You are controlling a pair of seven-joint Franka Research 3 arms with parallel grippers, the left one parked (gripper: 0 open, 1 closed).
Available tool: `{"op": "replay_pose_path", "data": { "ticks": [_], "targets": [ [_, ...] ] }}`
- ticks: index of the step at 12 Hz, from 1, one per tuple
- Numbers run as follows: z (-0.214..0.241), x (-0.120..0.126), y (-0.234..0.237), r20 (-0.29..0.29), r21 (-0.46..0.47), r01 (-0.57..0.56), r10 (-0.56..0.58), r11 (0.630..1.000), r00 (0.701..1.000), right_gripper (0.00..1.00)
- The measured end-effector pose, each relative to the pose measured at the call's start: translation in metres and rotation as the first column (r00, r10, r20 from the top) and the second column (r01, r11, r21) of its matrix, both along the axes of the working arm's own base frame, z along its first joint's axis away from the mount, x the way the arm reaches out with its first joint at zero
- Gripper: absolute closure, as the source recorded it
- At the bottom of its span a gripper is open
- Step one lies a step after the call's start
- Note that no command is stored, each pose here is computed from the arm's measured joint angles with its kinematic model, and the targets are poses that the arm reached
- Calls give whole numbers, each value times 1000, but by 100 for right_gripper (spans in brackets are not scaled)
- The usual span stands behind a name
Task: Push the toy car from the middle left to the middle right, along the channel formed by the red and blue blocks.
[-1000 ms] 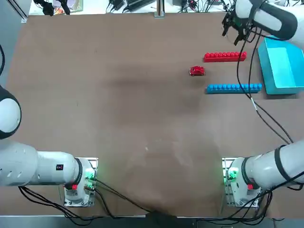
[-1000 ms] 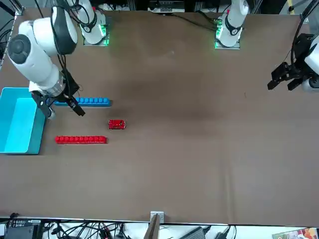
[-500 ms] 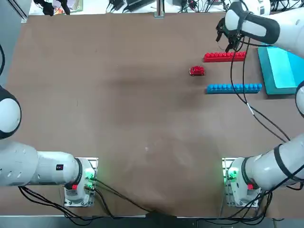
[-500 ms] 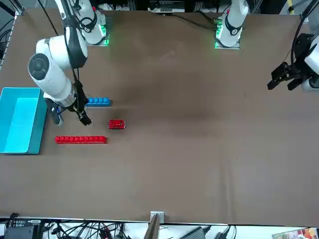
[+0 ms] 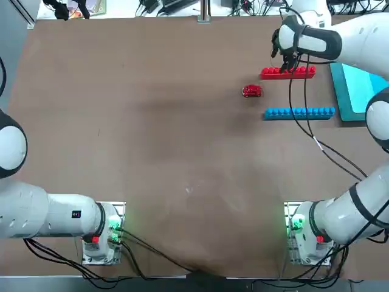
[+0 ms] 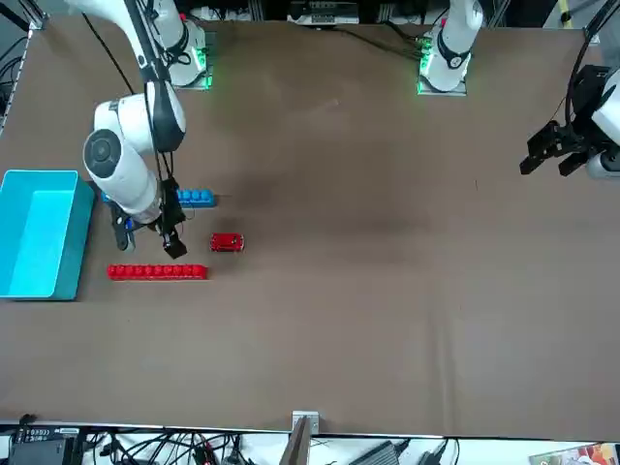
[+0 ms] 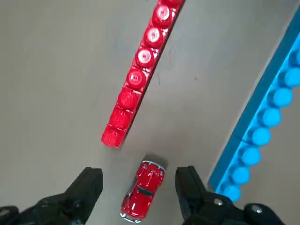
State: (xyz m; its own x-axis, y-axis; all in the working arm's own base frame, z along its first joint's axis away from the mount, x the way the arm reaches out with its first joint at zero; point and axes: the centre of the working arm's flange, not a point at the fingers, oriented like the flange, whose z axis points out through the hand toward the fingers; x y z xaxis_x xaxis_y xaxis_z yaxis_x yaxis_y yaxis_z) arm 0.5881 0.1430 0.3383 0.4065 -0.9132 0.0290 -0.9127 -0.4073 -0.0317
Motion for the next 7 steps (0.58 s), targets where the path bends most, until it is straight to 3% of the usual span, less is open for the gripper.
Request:
{"op": "replay_pose_path", "data": {
  "ticks": [7],
  "targets": [
    [-30,-8,49,2,7,165,-165,986,986,7]
  ]
}}
